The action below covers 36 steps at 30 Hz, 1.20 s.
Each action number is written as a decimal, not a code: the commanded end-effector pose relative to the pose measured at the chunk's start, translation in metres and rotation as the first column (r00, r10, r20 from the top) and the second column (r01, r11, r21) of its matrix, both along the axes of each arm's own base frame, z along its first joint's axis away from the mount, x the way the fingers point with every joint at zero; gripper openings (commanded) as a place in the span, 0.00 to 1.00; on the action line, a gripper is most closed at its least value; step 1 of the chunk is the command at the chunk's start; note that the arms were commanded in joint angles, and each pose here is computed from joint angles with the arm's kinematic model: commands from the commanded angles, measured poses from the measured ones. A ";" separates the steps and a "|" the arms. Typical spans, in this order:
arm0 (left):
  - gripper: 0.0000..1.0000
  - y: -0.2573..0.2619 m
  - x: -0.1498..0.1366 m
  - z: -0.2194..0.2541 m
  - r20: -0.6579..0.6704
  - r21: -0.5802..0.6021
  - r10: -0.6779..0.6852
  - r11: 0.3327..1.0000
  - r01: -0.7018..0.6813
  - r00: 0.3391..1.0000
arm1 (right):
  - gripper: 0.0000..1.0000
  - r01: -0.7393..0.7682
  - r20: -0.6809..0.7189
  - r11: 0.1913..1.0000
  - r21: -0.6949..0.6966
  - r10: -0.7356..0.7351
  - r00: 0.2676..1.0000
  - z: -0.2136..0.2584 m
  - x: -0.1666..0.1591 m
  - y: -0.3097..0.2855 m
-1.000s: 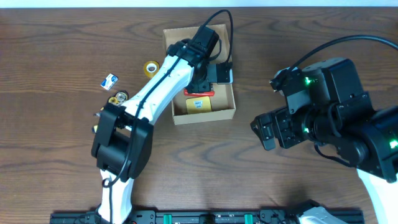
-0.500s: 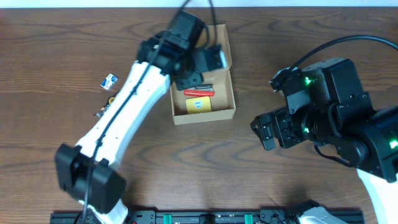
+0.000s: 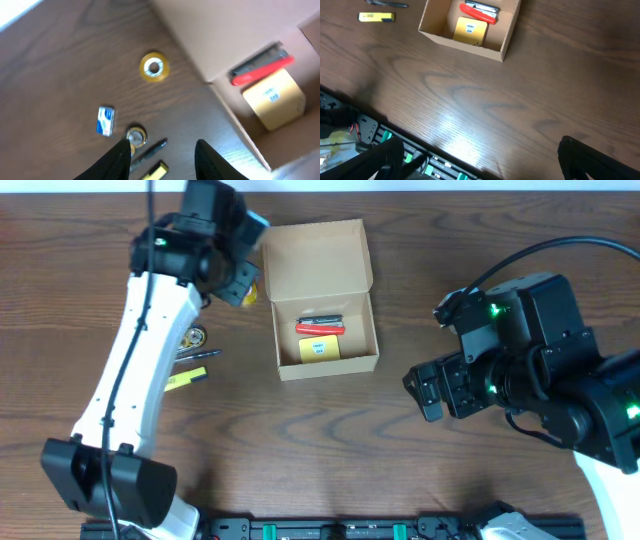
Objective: Pack container
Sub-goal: 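Raise the left gripper out of the box toward the yellow tape roll, then position the left gripper above the yellow tape roll and descend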
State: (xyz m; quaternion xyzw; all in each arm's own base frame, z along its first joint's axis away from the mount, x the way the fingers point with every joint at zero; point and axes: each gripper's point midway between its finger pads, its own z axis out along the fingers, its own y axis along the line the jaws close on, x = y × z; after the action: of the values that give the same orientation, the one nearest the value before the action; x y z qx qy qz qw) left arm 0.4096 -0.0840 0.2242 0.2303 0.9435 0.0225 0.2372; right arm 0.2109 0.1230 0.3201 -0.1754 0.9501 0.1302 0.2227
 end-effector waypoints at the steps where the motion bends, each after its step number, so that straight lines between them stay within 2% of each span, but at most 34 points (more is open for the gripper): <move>1: 0.41 0.019 0.005 0.014 0.020 -0.079 0.189 0.979 -0.187 0.982 | 0.99 -0.004 0.004 1.000 -0.008 0.004 1.000 0.000 0.001 -0.002; 4: 0.35 0.039 0.008 0.014 0.020 -0.099 0.334 0.939 -0.331 0.942 | 0.99 -0.004 0.004 1.000 -0.008 0.004 1.000 0.000 0.001 -0.002; 8: 0.37 0.052 0.013 0.016 0.031 -0.148 0.506 0.855 -0.497 0.862 | 0.99 -0.004 0.005 1.000 -0.008 0.004 1.000 0.000 0.001 -0.002; 14: 0.34 0.050 0.018 0.008 -0.037 -0.248 0.672 0.711 -0.658 0.740 | 0.99 -0.004 0.004 1.000 -0.009 0.004 1.000 0.000 0.001 -0.002; 18: 0.33 0.047 0.023 -0.012 -0.100 -0.255 0.735 0.632 -0.732 0.670 | 0.99 -0.004 0.004 1.000 -0.008 0.004 1.000 0.000 0.001 -0.002; 20: 0.36 0.044 0.027 -0.028 -0.130 -0.236 0.750 0.612 -0.755 0.648 | 0.99 -0.004 0.004 1.000 -0.008 0.004 1.000 0.000 0.001 -0.002; 22: 0.45 0.041 0.033 -0.046 -0.156 -0.217 0.761 0.596 -0.773 0.630 | 0.99 -0.004 0.004 1.000 -0.008 0.004 1.000 0.000 0.001 -0.002; 25: 0.46 0.039 0.045 -0.071 -0.182 -0.205 0.784 0.560 -0.802 0.594 | 0.99 -0.004 0.004 1.000 -0.008 0.004 1.000 0.000 0.001 -0.002; 29: 0.46 0.038 0.055 -0.100 -0.228 -0.206 0.840 0.452 -0.868 0.492 | 0.99 -0.004 0.004 1.000 -0.008 0.004 1.000 0.000 0.001 -0.002; 32: 0.57 0.037 0.062 -0.117 -0.252 -0.210 0.867 0.385 -0.899 0.430 | 0.99 -0.004 0.005 1.000 -0.008 0.004 1.000 0.000 0.001 -0.002; 36: 0.60 0.031 0.078 -0.131 -0.260 -0.245 0.864 0.373 -0.895 0.431 | 0.99 -0.004 0.005 1.000 -0.008 0.004 1.000 0.000 0.001 -0.002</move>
State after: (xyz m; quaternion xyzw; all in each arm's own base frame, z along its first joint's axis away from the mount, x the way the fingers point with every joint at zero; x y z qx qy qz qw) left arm 0.4781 -0.0506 0.0959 -0.3265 0.9282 -0.0227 0.1771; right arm 0.2108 0.1229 0.3200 -0.1753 0.9502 0.1300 0.2226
